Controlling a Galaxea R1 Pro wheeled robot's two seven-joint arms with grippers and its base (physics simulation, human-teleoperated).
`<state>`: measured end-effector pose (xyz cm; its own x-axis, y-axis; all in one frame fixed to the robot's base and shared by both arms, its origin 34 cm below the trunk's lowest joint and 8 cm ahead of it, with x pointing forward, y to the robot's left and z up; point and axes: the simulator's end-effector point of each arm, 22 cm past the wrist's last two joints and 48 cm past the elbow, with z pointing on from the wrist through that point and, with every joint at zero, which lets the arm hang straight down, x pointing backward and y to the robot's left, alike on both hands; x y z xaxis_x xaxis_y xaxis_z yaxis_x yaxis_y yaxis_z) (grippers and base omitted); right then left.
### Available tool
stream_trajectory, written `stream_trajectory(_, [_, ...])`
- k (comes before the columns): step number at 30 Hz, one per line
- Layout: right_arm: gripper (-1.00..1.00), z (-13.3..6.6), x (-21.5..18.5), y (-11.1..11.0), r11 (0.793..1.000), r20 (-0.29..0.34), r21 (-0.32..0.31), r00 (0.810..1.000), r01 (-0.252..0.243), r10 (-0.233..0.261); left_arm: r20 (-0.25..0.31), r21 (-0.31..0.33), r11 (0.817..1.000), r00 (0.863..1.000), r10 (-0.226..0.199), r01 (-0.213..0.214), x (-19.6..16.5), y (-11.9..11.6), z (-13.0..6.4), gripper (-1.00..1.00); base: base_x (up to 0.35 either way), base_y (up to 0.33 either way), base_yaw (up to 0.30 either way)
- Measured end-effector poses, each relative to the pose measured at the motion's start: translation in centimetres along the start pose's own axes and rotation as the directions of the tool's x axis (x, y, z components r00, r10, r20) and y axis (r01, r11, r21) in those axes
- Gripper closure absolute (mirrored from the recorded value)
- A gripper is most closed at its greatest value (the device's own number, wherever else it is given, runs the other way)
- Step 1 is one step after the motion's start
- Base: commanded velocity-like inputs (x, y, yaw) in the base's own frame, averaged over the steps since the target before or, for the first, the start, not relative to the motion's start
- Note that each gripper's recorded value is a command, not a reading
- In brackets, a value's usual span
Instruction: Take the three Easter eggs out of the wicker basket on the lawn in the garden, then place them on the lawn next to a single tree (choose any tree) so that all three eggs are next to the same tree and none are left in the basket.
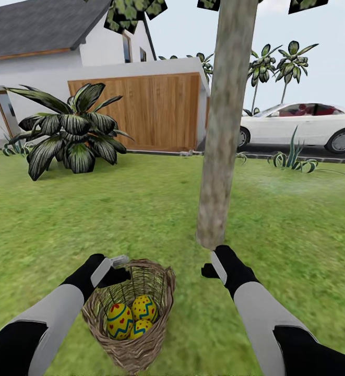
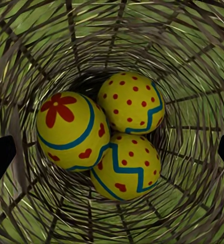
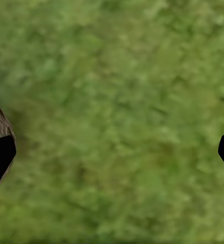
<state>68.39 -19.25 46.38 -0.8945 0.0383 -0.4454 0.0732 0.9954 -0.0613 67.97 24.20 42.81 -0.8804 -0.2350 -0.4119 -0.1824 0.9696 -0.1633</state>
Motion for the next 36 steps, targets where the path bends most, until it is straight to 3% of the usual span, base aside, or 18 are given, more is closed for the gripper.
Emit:
stream_trajectory(13, [-1.0,2.8,1.8,0.2,1.0,-0.048,0.002,0.999,0.005,-0.005,-0.043,-0.012,1.0,0.999,-0.004,0.004,1.7,0.6,2.7,-1.0,0.0,0.0,0.0])
stream_trajectory(25, [-1.0,2.7,1.6,0.1,1.0,-0.043,0.003,0.999,0.004,-0.004,-0.021,-0.012,1.0,1.0,-0.007,0.007,1.2,0.6,2.7,-1.0,0.0,0.0,0.0])
stream_trajectory(36, [-1.0,4.4,2.8,0.3,1.0,-0.076,0.003,0.997,0.007,-0.006,-0.052,-0.021,1.0,0.999,-0.006,0.005,2.4,1.0,4.4,-1.0,0.0,0.0,0.0])
